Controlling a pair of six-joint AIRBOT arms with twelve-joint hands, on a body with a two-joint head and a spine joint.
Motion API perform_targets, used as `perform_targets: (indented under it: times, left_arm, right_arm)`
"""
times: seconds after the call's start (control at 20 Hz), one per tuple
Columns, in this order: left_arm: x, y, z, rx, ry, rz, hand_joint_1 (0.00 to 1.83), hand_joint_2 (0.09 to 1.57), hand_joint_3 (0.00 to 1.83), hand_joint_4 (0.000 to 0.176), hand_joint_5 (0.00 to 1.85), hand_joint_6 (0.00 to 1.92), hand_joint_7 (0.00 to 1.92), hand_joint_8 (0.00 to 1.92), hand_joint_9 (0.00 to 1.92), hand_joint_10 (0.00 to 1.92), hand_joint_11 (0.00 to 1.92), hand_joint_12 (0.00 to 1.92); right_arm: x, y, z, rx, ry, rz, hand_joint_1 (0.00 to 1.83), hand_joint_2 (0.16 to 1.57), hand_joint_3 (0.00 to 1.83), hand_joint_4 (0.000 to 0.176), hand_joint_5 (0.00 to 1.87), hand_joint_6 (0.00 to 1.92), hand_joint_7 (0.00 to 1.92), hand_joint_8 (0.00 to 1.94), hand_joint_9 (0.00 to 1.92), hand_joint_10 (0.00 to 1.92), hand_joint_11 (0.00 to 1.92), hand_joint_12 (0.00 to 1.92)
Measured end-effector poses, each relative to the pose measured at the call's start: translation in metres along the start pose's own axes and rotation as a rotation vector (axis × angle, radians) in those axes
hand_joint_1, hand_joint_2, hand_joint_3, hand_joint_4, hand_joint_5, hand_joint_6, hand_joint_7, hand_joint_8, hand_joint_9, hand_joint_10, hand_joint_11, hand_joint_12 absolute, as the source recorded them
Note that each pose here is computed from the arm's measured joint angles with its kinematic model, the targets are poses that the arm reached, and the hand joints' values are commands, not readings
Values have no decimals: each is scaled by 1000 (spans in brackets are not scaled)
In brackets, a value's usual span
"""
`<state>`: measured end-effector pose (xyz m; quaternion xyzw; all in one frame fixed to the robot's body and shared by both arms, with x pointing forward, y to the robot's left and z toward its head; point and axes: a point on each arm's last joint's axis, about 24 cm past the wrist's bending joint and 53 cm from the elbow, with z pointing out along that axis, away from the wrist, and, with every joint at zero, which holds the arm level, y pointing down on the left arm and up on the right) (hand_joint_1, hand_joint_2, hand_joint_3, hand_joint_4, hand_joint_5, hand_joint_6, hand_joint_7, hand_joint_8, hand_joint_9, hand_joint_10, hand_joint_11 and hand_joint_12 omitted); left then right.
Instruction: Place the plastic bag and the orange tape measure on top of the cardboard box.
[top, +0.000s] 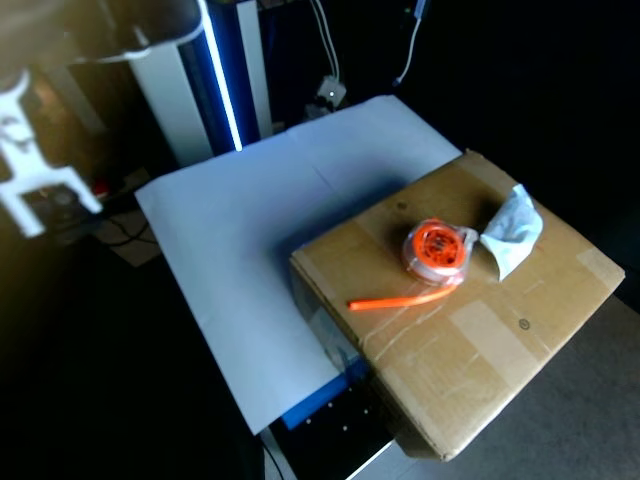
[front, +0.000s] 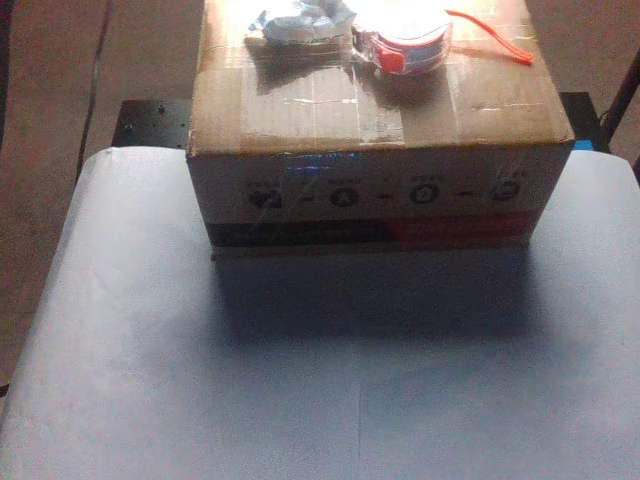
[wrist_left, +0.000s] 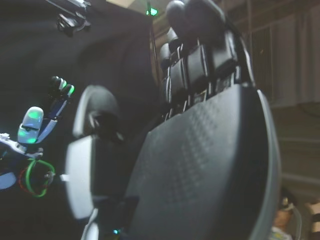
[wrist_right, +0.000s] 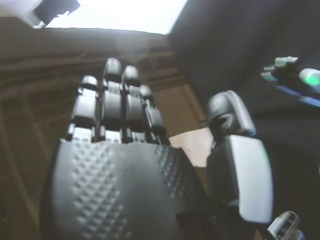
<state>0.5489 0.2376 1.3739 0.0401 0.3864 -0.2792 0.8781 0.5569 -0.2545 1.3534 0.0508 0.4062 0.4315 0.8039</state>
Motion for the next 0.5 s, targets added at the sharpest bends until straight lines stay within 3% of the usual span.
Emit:
perform_targets:
  times: [0.05,0.1,0.15,0.2,0.25,0.3,0.5]
  left_arm:
    - [1,1,-8,-9,1,-7,219,1375,0,171,137,38,0,0,0,0,0,33]
    - [6,0,-10,-11,16,-38,319,1281,27,176,131,92,20,6,41,132,0,587]
    - [11,-5,-9,5,12,-73,288,1337,20,176,69,198,78,12,52,210,0,698]
    - [9,-13,-8,34,-7,-89,662,1363,3,176,428,1412,302,70,146,117,0,27]
    - [9,-20,-7,60,-26,-121,266,1456,24,90,207,1104,364,56,189,127,23,41]
    - [9,-27,-6,88,-44,-189,103,1503,7,70,221,772,383,20,204,111,0,264]
    - [15,-25,-6,102,-19,-429,94,1507,4,70,228,743,386,14,207,105,0,298]
  right_arm:
    - [4,2,-1,-6,5,11,421,1295,15,118,60,10,50,15,240,82,0,895]
    - [7,3,-1,-11,12,15,421,1296,14,118,60,10,50,15,240,82,0,896]
    - [11,6,-2,-21,22,23,421,1296,14,118,60,10,50,15,240,82,0,896]
    - [14,13,-1,-46,31,31,421,1296,13,118,60,11,50,14,240,82,0,896]
    - [17,19,0,-67,26,48,421,1297,12,118,60,11,50,14,240,83,0,896]
    - [18,26,2,-91,19,71,421,1297,11,118,60,11,51,14,240,83,0,896]
    - [19,33,2,-119,30,205,420,1299,8,118,59,12,51,12,239,83,0,897]
